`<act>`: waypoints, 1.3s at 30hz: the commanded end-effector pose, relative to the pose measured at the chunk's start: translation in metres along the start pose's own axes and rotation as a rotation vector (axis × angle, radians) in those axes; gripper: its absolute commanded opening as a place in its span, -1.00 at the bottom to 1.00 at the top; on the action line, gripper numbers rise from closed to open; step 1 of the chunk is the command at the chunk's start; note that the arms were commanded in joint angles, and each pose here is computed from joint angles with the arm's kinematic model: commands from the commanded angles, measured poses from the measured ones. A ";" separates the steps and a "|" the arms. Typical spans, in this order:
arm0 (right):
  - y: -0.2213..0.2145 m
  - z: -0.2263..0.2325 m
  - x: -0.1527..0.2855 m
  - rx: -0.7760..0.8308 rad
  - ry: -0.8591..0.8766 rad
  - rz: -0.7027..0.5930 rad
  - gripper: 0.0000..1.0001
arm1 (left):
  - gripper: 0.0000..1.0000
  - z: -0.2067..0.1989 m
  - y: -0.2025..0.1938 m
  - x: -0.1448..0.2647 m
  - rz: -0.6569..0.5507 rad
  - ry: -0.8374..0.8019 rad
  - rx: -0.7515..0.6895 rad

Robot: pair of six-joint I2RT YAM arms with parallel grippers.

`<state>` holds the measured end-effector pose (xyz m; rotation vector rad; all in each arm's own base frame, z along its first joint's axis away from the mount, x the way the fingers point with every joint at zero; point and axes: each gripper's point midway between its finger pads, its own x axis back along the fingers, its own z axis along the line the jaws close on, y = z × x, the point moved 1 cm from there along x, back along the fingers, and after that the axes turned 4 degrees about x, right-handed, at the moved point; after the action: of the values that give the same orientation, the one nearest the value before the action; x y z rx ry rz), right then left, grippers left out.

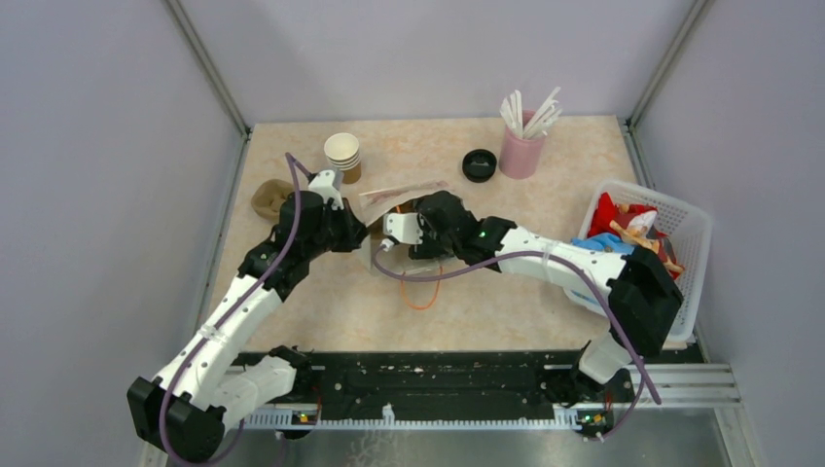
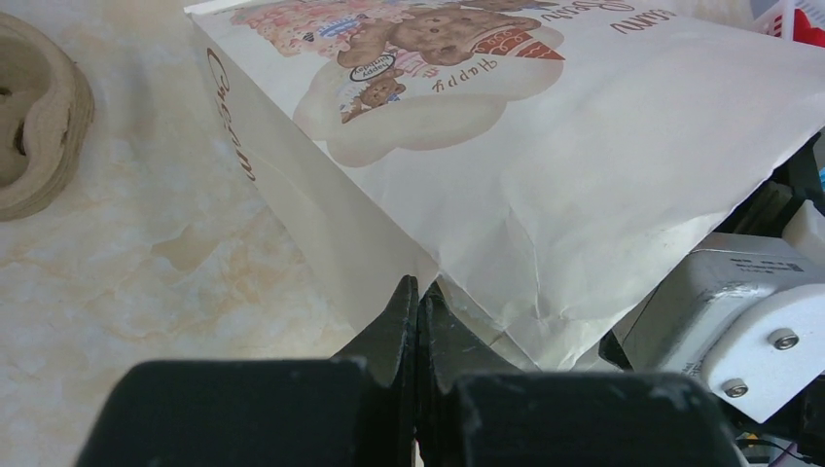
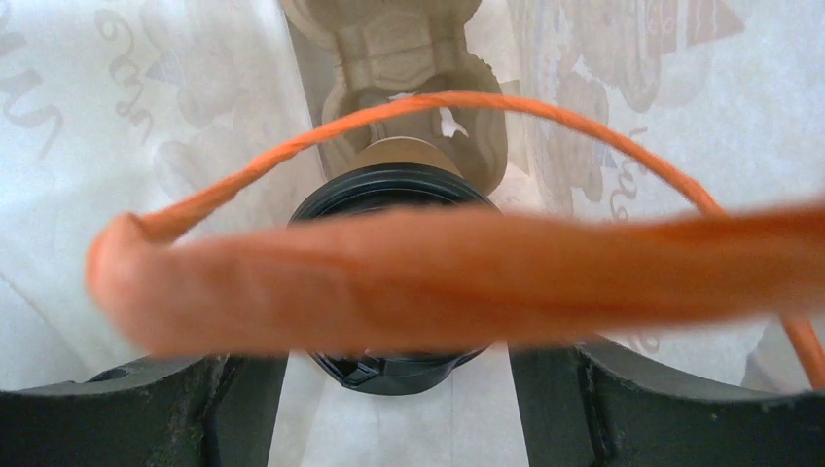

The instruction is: Pack the takeout coffee

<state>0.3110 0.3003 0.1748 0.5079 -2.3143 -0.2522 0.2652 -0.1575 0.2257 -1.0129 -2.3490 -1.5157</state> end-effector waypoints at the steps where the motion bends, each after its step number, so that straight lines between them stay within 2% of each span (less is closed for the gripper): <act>1: 0.014 -0.012 -0.010 0.016 -0.033 -0.059 0.39 | -1.00 -0.012 0.019 0.008 -0.053 -0.034 -0.028; 8: 0.021 -0.011 -0.002 0.064 -0.002 -0.113 0.40 | -1.00 -0.009 0.026 0.007 -0.050 0.004 -0.024; 13: 0.014 -0.005 0.005 0.113 0.022 -0.097 0.40 | -1.00 -0.009 0.030 0.006 -0.047 0.021 -0.022; 22: 0.008 -0.018 -0.014 0.161 -0.027 -0.054 0.40 | -1.00 -0.010 0.019 0.005 -0.022 -0.002 -0.008; 39: 0.009 -0.023 -0.038 0.156 -0.041 -0.070 0.41 | -1.00 -0.010 0.020 0.007 -0.020 -0.007 -0.032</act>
<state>0.3339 0.3138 0.1483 0.6238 -2.3129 -0.0358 0.2690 -0.1561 0.2358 -1.0029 -2.3185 -1.5233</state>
